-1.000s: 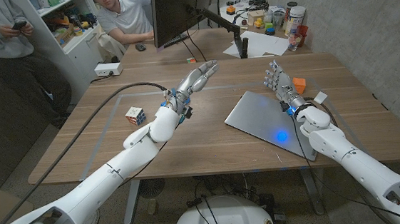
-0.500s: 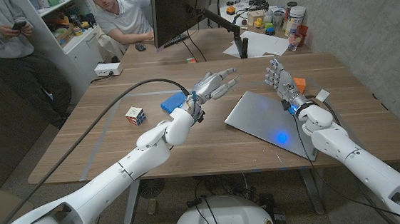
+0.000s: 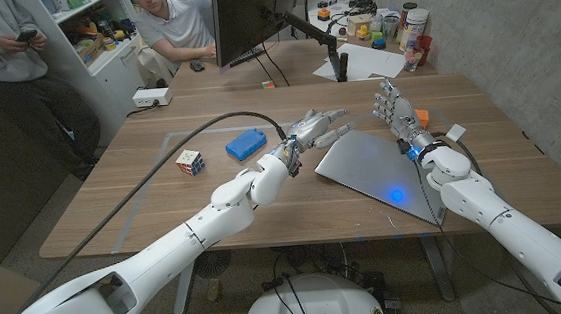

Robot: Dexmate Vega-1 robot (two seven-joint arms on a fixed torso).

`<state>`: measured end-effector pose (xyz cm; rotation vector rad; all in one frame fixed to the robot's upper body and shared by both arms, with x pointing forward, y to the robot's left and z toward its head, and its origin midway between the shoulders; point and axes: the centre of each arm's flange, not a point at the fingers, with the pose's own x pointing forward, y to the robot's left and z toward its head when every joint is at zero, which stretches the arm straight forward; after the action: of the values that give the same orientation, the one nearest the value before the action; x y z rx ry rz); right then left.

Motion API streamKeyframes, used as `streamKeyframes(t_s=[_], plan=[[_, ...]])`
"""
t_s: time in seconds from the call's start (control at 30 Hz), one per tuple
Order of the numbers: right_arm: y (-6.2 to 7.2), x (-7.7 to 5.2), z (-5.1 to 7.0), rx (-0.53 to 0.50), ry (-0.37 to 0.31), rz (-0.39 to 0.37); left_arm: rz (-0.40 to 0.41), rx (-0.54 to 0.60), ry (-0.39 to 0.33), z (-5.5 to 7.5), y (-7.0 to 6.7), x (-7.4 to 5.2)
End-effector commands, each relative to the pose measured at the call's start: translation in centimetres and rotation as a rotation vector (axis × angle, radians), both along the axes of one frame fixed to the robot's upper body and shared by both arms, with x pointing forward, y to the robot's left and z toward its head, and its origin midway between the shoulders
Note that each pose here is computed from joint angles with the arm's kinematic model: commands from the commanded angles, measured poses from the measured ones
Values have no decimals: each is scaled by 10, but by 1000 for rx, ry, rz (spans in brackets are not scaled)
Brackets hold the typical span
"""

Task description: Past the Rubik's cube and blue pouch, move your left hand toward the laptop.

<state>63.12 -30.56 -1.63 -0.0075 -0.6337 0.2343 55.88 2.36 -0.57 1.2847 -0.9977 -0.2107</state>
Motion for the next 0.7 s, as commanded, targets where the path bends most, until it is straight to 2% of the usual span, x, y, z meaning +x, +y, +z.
streamKeyframes(t_s=[0.03, 0.43, 0.7], plan=[[0, -2, 1, -11, -5, -1, 29, 112, 13, -16, -34, 15], [4, -5, 6, -38, -8, -3, 13, 177, 15, -37, -65, 25], [4, -7, 7, -53, -7, -8, -10, 189, 21, -50, -81, 32]])
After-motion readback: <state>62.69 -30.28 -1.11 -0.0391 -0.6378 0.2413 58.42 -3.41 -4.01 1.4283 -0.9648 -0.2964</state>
